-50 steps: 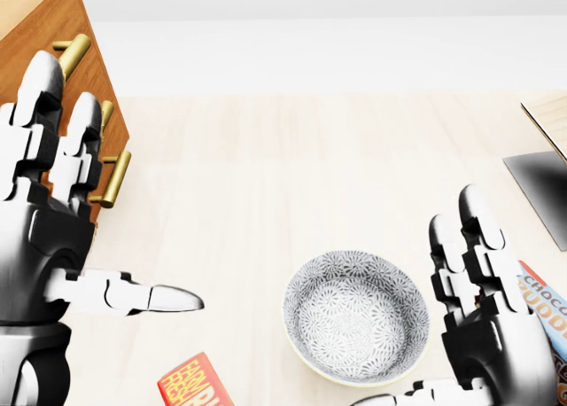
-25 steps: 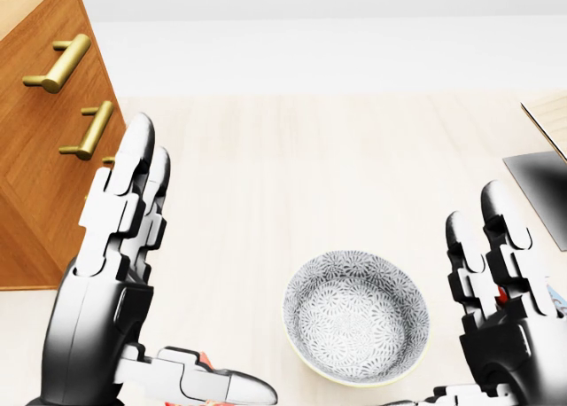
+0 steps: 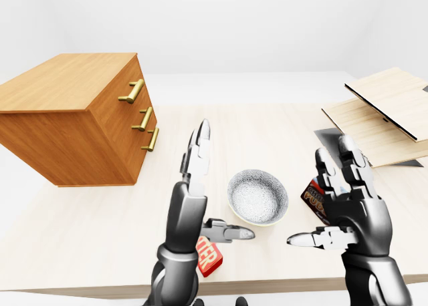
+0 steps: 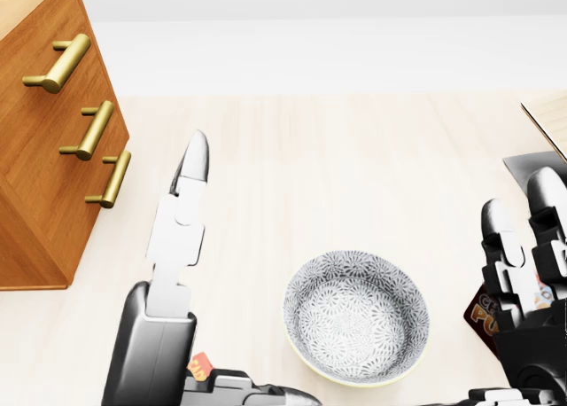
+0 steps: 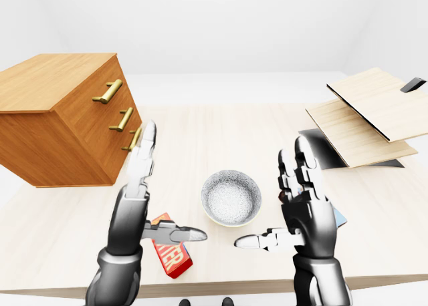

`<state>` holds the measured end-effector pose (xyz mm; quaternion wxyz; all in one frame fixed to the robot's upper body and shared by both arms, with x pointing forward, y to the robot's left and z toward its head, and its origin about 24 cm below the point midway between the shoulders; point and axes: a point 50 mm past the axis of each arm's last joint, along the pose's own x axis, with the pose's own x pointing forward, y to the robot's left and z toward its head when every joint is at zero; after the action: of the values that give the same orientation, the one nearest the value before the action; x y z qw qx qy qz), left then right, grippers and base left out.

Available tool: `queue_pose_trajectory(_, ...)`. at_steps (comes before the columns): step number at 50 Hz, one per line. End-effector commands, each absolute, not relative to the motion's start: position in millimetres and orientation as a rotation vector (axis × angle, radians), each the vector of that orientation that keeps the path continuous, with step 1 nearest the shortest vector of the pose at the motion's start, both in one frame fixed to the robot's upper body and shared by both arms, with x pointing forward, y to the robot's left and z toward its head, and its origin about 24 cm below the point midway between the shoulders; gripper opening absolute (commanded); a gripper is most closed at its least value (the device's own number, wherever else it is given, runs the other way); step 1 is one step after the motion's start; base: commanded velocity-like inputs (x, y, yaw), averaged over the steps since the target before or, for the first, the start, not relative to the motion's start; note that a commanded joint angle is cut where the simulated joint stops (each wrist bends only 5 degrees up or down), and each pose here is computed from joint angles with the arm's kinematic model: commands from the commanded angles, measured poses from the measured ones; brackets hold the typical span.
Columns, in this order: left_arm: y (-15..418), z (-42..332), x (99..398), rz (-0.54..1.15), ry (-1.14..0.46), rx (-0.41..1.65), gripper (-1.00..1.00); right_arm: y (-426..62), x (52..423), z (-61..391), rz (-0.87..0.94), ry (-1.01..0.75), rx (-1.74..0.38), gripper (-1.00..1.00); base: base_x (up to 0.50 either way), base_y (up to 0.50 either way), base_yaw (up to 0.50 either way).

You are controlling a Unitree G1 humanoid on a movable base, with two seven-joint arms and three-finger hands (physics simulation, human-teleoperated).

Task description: Close the top drawer of the cabinet and put the bowl on top of it.

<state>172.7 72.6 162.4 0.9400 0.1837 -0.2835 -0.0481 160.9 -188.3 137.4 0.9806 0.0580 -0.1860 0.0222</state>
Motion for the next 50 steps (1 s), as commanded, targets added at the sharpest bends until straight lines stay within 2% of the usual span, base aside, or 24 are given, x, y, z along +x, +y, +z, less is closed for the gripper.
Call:
queue_pose_trajectory(1,52,155,161,-0.051,-0.629,0.500,1.00,-196,155,145,0.015,-0.415,0.117,1.00,0.00,0.00,0.00)
queue_pose_trajectory(16,21,139,155,-0.142,-0.649,0.620,1.00,-199,150,151,0.003,-0.450,0.116,1.00,0.00,0.00,0.00)
queue_pose_trajectory(50,-4,117,177,-0.097,-0.675,0.920,1.00,-211,136,167,-0.033,-0.551,0.110,1.00,0.00,0.00,0.00)
